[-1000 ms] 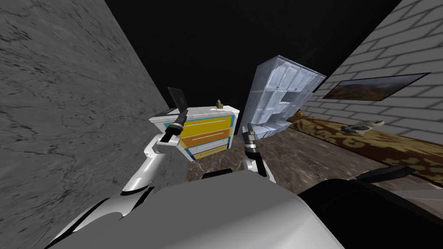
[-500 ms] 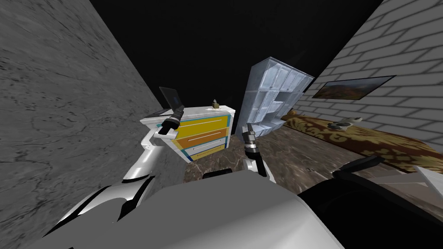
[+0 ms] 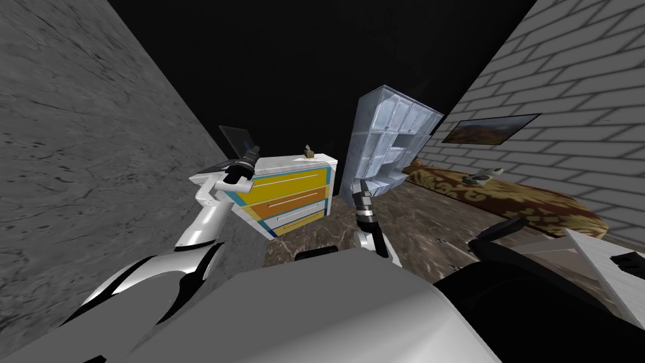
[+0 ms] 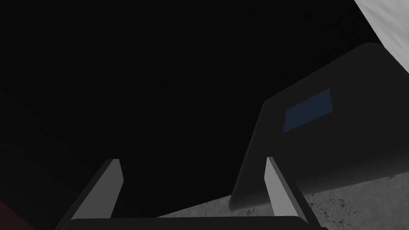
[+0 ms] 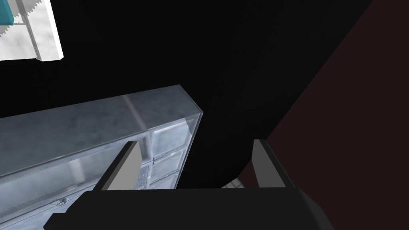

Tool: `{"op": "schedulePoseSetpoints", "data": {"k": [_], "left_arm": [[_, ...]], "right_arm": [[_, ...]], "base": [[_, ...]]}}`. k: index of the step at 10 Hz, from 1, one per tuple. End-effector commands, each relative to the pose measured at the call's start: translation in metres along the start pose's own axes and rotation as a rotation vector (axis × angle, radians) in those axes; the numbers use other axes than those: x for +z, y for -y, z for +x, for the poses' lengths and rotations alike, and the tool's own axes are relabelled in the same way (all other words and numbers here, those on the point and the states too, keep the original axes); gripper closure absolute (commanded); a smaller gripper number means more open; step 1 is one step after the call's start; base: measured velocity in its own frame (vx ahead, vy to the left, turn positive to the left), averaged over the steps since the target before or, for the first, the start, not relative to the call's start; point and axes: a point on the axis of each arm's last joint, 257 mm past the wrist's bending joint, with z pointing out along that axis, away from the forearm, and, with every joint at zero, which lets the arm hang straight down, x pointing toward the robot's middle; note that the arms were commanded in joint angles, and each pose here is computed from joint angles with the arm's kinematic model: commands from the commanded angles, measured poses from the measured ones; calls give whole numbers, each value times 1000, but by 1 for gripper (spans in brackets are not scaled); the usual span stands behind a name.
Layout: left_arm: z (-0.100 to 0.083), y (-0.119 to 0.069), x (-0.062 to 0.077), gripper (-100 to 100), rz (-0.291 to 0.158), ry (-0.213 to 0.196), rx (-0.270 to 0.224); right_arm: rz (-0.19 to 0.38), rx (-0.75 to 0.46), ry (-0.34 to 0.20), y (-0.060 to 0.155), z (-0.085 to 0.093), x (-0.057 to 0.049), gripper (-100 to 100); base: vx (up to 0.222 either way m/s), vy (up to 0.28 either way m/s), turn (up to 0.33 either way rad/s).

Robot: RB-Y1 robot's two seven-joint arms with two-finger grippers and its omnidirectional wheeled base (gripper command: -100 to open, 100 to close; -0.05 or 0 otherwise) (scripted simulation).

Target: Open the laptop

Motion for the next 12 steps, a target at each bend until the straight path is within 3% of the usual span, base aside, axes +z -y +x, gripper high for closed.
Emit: {"op": "schedulePoseSetpoints", "data": {"k": [1,2,3,4,5,6,7,8,10,11,12], "left_arm": [[-39,-12,17,-100,-73,52,29],[-62,-18,23,-100,-106,84,46],[-66,-15,27,-100,-115,89,40],[-87,-25,30,-100,-161,117,52],[-91,-22,33,-100,-162,123,47],[-115,-28,38,-100,-207,155,50],[-138,-33,40,-100,-242,184,53],[-139,-35,41,-100,-255,184,48],[-181,-47,42,-100,-336,237,36],[-181,-49,42,-100,-346,236,33],[-200,-56,41,-100,-388,257,21]], "right_arm": [[0,0,0,0,0,0,0],[0,0,0,0,0,0,0],[0,0,0,0,0,0,0],[0,0,0,0,0,0,0],[0,0,0,0,0,0,0],[0,0,0,0,0,0,0],[0,0,0,0,0,0,0],[0,0,0,0,0,0,0],[0,0,0,0,0,0,0],[0,0,0,0,0,0,0],[0,0,0,0,0,0,0]], "base": [[12,-41,-76],[19,-54,-131],[14,-42,-36],[13,-37,-56],[14,-22,-36],[22,-22,-50],[36,-28,-85],[29,-18,-31],[37,-17,-50],[29,-16,-18],[36,-11,-19]]}}
